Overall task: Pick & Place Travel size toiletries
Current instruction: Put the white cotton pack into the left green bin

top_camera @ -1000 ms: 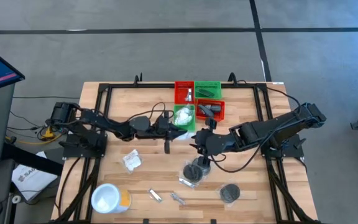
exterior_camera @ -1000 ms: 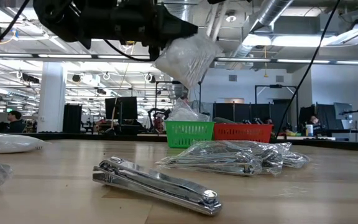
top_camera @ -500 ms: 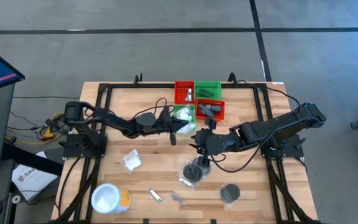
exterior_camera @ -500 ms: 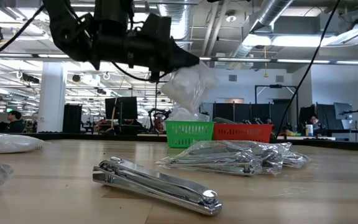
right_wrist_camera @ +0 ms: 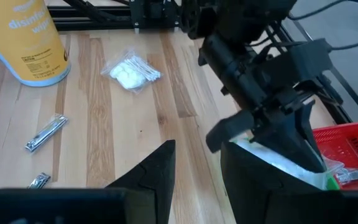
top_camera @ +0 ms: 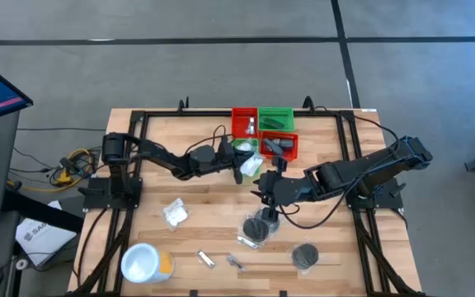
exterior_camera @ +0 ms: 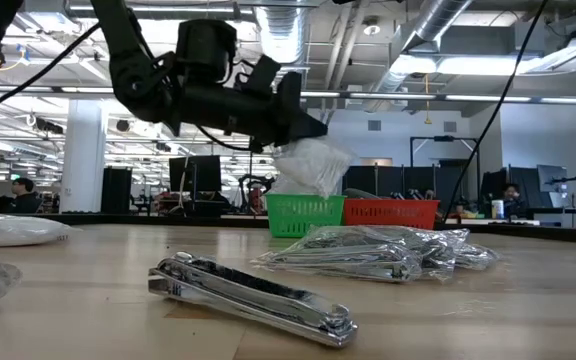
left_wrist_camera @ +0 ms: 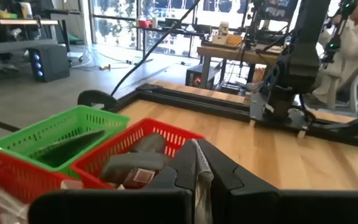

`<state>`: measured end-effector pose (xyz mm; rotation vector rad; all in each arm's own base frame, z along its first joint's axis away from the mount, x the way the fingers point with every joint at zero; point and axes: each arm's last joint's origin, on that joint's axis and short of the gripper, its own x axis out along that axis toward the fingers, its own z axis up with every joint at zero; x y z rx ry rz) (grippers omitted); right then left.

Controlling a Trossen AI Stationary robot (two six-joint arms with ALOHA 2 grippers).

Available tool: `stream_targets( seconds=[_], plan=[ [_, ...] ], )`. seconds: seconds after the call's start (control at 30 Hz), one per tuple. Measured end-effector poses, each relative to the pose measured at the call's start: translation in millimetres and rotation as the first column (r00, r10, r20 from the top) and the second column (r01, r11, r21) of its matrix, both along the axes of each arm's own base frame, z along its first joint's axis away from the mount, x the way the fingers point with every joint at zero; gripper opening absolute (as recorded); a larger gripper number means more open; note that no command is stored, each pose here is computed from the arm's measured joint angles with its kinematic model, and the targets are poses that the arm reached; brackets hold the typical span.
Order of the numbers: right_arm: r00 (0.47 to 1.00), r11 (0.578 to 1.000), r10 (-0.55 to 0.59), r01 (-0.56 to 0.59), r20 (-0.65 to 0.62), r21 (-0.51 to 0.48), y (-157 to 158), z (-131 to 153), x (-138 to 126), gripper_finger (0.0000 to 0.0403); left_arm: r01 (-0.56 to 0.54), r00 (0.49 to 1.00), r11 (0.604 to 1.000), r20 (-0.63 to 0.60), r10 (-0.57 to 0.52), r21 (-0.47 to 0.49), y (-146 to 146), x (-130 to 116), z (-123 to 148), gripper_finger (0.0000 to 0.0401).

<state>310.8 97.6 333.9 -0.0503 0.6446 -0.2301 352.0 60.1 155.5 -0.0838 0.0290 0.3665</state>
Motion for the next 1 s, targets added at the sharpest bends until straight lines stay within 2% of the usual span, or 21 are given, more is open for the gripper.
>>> stream_targets(
  seconds=[0.23, 0.47, 0.73, 1.0],
  plan=[
    [1.0, 1.0, 0.016, -0.016, -0.006, -0.001, 4.3, -0.4, -1.7, 0.0118, -0.043, 0.999, 0.999, 0.019, 0.043, 0.029, 13.8, -1.4, 8.6, 0.0],
    [1.0, 1.0, 0.028, -0.028, -0.008, -0.001, 8.0, -0.5, -3.1, 0.0118, -0.038, 0.996, 0.999, -0.08, 0.038, 0.013, 13.2, -3.6, -5.4, 0.0],
    [1.0, 1.0, 0.028, -0.028, -0.008, -0.002, 7.9, -0.5, -3.1, 0.0118, -0.036, 0.997, 0.999, -0.064, 0.037, 0.011, 13.0, -3.7, -4.6, 0.0],
    [1.0, 1.0, 0.027, -0.027, -0.008, -0.002, 8.0, -0.5, -3.1, 0.0118, -0.026, 0.993, 1.0, -0.112, 0.026, 0.003, 13.1, -1.2, -23.6, 0.0]
  ],
)
